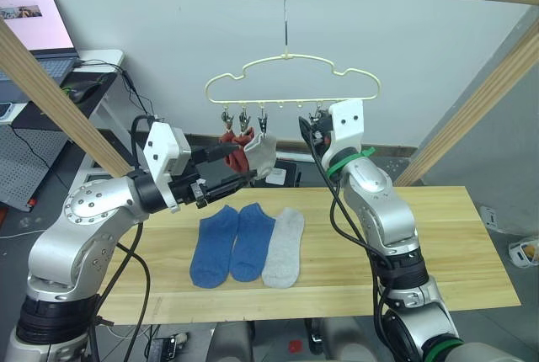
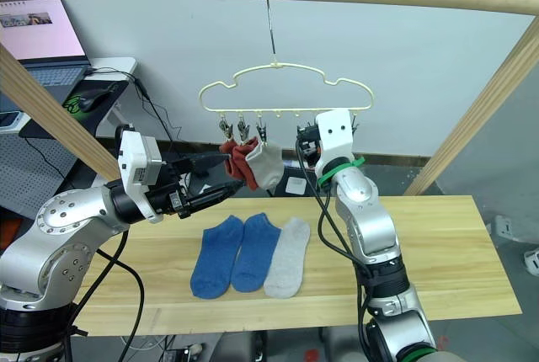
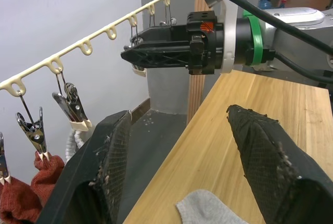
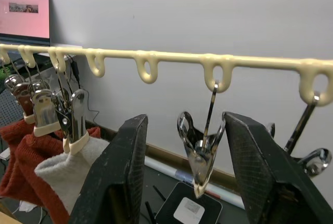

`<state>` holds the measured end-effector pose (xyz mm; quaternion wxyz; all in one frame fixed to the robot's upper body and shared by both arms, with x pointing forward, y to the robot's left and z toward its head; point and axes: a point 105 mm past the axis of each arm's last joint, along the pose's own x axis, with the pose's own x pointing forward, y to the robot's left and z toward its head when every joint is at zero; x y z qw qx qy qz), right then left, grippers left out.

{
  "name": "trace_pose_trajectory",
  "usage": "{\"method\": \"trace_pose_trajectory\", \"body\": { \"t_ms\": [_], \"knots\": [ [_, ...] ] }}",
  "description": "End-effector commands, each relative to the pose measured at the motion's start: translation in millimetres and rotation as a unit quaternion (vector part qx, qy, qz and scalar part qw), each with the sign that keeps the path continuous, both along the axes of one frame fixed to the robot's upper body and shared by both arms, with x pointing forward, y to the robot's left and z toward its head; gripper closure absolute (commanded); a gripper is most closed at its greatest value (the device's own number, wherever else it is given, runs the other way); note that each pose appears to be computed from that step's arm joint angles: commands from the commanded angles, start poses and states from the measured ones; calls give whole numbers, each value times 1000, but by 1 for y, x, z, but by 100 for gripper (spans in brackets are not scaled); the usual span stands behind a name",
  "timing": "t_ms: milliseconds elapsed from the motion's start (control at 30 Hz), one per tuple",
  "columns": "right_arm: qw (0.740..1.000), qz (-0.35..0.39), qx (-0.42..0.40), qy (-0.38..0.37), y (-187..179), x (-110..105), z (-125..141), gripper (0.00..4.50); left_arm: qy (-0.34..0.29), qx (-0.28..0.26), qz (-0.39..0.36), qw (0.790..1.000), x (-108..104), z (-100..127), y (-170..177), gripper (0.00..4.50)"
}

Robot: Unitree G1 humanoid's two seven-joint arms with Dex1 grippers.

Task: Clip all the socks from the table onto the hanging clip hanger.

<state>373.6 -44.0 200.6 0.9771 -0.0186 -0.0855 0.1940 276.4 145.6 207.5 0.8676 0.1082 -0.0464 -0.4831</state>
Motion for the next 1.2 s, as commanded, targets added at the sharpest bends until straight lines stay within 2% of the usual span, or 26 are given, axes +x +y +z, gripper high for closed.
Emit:
{"method": "trace_pose_trajectory", "body": {
  "t_ms": [33, 767, 867, 967, 1033, 1067, 1200],
  "knots": [
    [999, -5, 12, -31, 1, -1, 17, 212, -16, 1, -6, 1000, -3, 5, -3, 131],
    [999, 1, 20, -32, 6, 3, 18, 212, -14, 0, -2, 1000, -4, 4, -2, 131],
    [999, 1, 22, -34, 6, 3, 19, 272, -14, 0, -2, 1000, -4, 4, -2, 131],
    [999, 2, 24, -34, 7, 4, 20, 383, -13, 0, -1, 1000, -4, 4, -2, 131],
    [999, 2, 25, -34, 7, 4, 20, 434, -13, 0, -1, 1000, -4, 3, -1, 131],
    [999, 2, 25, -35, 7, 4, 20, 448, -12, -1, 0, 1000, -4, 3, -1, 131],
    [999, 3, 27, -35, 7, 4, 20, 448, -6, -4, 6, 1000, -4, 1, 1, 131]
  ]
}}
